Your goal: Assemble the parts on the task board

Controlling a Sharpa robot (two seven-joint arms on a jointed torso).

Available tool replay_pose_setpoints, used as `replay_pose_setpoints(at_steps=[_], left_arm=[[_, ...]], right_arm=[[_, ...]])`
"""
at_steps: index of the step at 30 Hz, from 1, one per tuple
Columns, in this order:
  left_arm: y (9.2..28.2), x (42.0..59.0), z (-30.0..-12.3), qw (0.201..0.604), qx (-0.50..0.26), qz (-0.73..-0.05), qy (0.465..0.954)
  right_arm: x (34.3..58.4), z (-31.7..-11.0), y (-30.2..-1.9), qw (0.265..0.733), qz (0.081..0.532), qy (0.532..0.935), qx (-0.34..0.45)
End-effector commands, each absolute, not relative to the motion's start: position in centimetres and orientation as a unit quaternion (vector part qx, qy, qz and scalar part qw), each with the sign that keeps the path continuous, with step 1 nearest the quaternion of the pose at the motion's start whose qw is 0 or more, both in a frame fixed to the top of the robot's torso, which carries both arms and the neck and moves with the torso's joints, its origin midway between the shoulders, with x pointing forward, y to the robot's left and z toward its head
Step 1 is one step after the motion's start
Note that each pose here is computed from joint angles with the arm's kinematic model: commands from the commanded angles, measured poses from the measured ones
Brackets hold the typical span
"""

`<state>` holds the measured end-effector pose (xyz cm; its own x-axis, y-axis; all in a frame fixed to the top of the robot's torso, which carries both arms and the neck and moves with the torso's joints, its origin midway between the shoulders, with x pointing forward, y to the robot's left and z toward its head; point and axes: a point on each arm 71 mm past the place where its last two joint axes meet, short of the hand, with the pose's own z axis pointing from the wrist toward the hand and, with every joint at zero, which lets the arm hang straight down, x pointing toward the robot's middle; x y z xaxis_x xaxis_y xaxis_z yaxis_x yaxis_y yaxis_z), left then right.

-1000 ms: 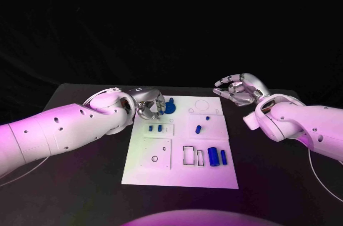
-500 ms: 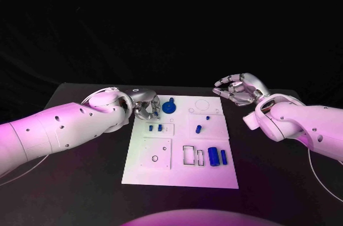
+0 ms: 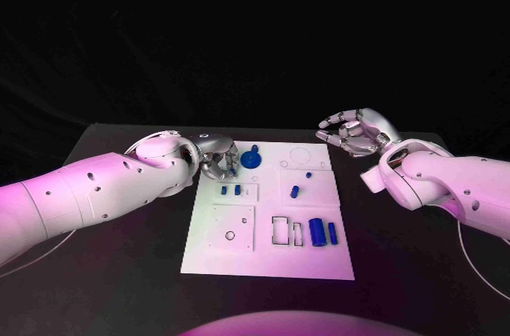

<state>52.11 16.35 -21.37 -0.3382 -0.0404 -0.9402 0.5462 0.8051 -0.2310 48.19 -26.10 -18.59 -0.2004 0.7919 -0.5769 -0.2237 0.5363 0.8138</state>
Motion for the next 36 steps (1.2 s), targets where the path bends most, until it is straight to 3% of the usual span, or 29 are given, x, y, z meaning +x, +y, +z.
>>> replay_pose_setpoints(at_steps=[1, 36], left_arm=[[16.03, 52.05, -21.48, 0.544, 0.168, -0.267, 0.777], [15.73, 51.97, -21.94, 0.525, 0.172, -0.256, 0.793]], right_arm=[[48.15, -18.56, -25.96, 0.593, 0.431, 0.646, 0.213], [48.11, -18.52, -26.07, 0.594, 0.431, 0.645, 0.213]])
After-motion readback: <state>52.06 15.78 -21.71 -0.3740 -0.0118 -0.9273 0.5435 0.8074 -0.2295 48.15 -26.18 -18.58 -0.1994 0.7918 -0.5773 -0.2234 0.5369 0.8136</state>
